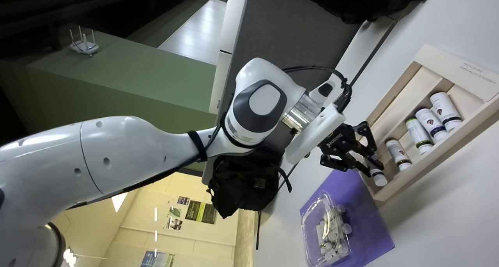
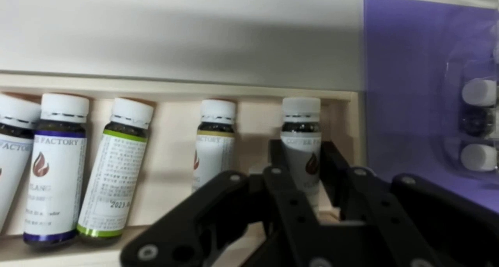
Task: Put two bottles in the tray
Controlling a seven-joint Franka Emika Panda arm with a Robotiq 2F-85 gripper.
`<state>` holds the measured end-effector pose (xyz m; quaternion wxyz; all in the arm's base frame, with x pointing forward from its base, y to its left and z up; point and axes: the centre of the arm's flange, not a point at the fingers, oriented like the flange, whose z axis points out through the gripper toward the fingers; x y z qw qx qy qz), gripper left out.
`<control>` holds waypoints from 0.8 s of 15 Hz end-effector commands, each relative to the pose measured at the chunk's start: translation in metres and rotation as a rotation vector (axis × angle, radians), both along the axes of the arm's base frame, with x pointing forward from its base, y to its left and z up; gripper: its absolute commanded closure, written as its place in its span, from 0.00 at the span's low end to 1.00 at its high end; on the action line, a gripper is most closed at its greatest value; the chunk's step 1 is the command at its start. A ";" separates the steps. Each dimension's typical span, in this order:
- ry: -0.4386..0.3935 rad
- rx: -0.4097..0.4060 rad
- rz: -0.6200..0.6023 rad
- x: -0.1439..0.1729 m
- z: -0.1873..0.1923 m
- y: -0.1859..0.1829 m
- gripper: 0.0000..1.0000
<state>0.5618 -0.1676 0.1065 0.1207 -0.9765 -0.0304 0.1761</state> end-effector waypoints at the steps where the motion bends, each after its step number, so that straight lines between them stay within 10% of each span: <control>1: -0.025 -0.009 -0.023 0.002 0.001 -0.002 0.89; 12: -0.044 -0.045 -0.036 -0.007 0.006 -0.020 0.89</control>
